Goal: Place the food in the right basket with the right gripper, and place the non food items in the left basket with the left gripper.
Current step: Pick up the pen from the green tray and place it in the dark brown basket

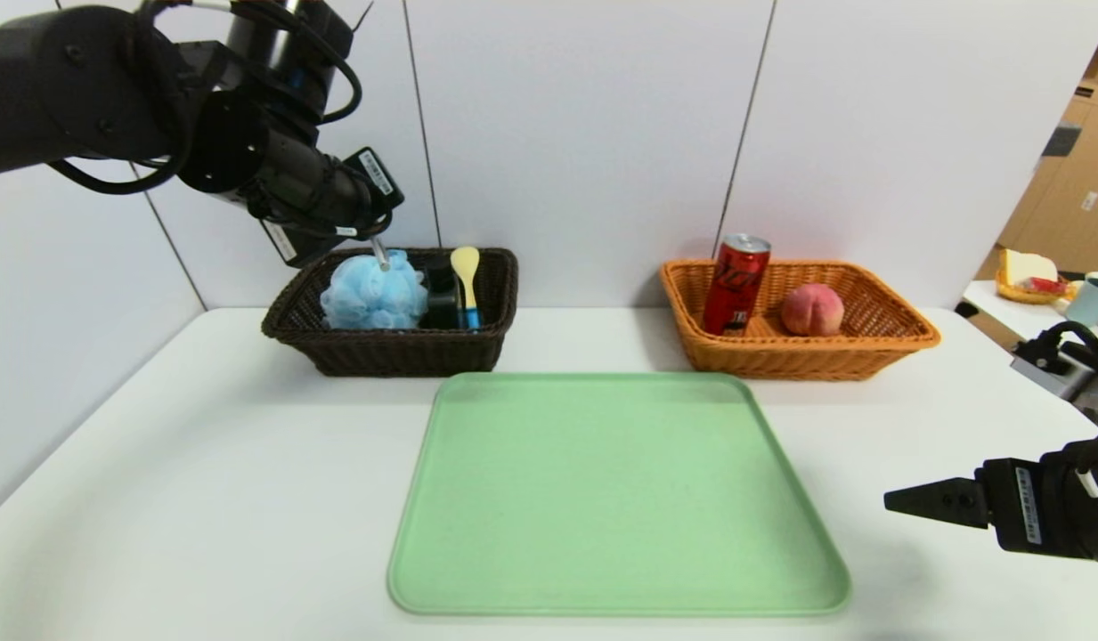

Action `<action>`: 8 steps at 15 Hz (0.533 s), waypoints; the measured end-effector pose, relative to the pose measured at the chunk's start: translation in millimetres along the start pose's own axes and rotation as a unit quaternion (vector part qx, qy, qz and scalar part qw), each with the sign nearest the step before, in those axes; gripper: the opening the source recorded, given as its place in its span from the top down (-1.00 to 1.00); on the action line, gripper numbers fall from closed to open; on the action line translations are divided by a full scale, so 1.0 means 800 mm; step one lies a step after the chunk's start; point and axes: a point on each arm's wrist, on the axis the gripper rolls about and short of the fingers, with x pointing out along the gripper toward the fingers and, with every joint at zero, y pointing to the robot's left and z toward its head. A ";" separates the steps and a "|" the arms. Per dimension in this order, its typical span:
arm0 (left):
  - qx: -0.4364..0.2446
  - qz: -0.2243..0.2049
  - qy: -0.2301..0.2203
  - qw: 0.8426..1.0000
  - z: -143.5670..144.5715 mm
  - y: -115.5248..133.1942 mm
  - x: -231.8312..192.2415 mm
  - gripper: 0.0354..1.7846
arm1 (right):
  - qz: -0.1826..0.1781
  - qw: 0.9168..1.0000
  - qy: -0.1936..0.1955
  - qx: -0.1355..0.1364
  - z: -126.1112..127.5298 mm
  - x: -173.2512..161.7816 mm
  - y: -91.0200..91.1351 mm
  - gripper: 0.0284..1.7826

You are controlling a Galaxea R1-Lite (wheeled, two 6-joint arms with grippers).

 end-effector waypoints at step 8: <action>0.022 0.011 0.015 1.000 -0.017 0.009 0.084 0.99 | 0.000 1.000 -0.001 0.000 -0.001 -0.001 0.000 -0.90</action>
